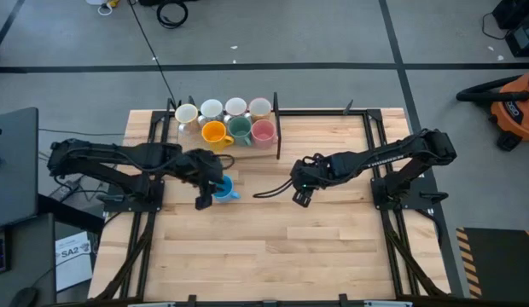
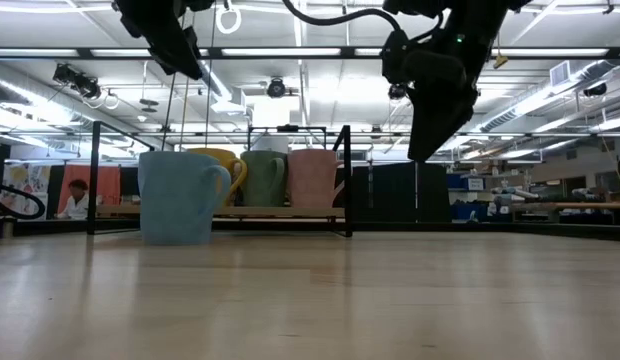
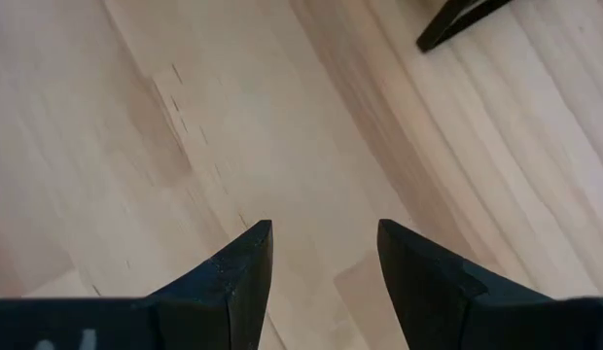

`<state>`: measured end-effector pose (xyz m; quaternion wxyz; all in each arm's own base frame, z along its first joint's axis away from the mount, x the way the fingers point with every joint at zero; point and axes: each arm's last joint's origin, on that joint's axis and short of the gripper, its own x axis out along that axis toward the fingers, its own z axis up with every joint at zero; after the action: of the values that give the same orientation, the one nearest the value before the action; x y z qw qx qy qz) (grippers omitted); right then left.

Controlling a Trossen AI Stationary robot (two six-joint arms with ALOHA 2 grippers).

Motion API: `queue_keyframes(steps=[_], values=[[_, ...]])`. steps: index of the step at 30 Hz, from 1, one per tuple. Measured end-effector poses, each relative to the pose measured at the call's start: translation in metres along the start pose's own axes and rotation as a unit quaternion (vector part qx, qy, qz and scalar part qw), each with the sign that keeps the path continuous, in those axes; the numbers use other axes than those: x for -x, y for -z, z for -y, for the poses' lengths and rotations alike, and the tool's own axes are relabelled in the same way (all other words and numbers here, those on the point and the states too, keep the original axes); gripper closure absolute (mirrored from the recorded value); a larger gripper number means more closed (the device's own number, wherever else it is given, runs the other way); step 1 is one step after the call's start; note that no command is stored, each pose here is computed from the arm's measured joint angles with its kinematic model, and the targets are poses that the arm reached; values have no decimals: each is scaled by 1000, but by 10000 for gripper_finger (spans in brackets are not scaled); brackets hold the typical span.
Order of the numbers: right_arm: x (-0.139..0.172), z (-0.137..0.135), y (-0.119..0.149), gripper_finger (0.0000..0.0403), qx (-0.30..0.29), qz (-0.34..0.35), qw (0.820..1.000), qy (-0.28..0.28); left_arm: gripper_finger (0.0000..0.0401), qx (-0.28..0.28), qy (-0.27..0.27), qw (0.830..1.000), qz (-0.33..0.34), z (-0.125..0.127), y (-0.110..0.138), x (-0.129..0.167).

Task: Place coffee mugs
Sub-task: Put the blue mug on the shelf

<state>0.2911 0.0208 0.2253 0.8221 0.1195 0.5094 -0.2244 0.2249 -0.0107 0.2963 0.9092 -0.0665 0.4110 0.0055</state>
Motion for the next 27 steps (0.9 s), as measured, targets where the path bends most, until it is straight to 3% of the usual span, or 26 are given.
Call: queue_keyframes(steps=[16,27], values=[[-10,-1,5,210,-4,8,1000,-17,278,32,-94,993,-60,23,7,-47],[-10,-1,4,210,-5,13,1000,-20,278,76,-124,984,-104,28,15,-79]])
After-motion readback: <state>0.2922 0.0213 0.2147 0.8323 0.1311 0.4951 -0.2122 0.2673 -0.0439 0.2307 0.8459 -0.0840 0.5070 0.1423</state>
